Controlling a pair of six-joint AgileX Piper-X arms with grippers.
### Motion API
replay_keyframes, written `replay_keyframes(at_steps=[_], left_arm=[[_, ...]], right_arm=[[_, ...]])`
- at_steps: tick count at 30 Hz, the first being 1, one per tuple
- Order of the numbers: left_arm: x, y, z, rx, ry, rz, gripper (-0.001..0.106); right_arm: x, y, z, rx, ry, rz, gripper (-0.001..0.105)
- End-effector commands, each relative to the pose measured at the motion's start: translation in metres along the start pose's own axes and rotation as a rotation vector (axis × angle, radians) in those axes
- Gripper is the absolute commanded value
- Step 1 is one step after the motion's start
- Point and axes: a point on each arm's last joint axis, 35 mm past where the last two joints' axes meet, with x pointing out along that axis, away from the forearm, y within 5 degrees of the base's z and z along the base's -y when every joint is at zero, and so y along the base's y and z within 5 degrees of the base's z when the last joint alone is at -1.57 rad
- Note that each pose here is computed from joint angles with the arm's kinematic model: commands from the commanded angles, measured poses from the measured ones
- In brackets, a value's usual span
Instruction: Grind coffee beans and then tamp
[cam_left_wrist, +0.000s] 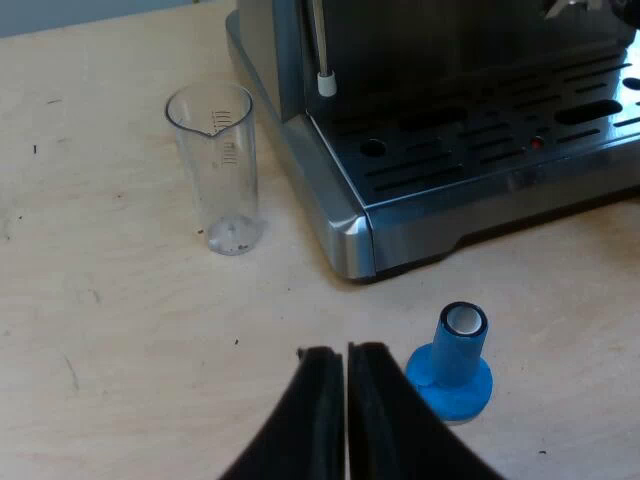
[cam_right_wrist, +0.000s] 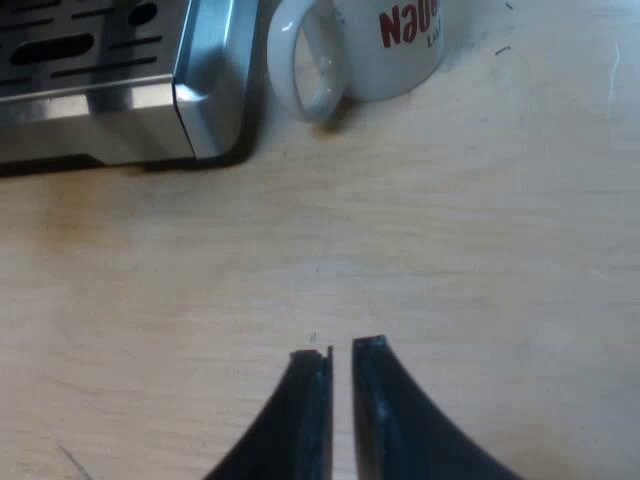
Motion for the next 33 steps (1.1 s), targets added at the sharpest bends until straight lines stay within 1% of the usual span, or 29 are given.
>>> replay_keyframes(at_steps=[1,2,3,5,8,9,11,16,18,20,22,26,29,30,33], left_arm=[[0.000,-0.001,0.003,-0.002,-0.008,-0.011,0.015],[0.000,-0.001,0.003,-0.002,-0.007,-0.011,0.021],[0.000,-0.001,0.003,-0.002,-0.007,-0.011,0.024],[0.000,-0.002,0.003,-0.001,-0.007,-0.035,0.036],[0.000,-0.003,0.006,0.006,-0.028,-0.076,0.051],[0.000,-0.004,0.007,0.008,-0.037,-0.080,0.053],[-0.001,-0.005,0.012,0.018,-0.080,-0.095,0.061],[-0.002,-0.007,0.019,0.031,-0.144,-0.131,0.062],[0.001,-0.007,0.022,0.018,-0.142,-0.150,0.062],[0.007,-0.008,0.027,0.021,-0.127,-0.190,0.062],[0.013,-0.009,0.030,0.029,-0.116,-0.216,0.062],[0.024,-0.014,0.037,0.058,-0.094,-0.296,0.062],[0.034,-0.018,0.040,0.076,-0.061,-0.355,0.062],[0.036,-0.019,0.041,0.079,-0.052,-0.361,0.062],[0.045,-0.023,0.041,0.098,-0.012,-0.407,0.062]], right_arm=[[-0.003,0.000,0.006,-0.010,-0.032,0.004,0.027],[-0.004,0.000,0.006,-0.010,-0.033,0.004,0.035],[-0.004,0.000,0.007,-0.010,-0.035,0.003,0.039],[-0.007,0.000,0.009,-0.019,-0.045,0.001,0.048],[-0.011,-0.001,0.014,-0.042,-0.053,0.002,0.048],[-0.012,-0.001,0.016,-0.047,-0.053,0.006,0.048],[-0.014,-0.001,0.023,-0.072,-0.046,0.026,0.048],[-0.017,-0.003,0.041,-0.119,-0.033,0.061,0.048],[-0.018,-0.004,0.049,-0.149,-0.031,0.083,0.048],[-0.019,-0.005,0.059,-0.185,-0.027,0.107,0.048],[-0.019,-0.005,0.067,-0.200,-0.026,0.145,0.048],[-0.013,-0.005,0.080,-0.194,-0.014,0.246,0.048],[-0.007,-0.005,0.084,-0.198,-0.008,0.300,0.048],[-0.006,-0.004,0.085,-0.203,-0.009,0.311,0.048],[-0.002,-0.001,0.088,-0.234,-0.008,0.350,0.048]])
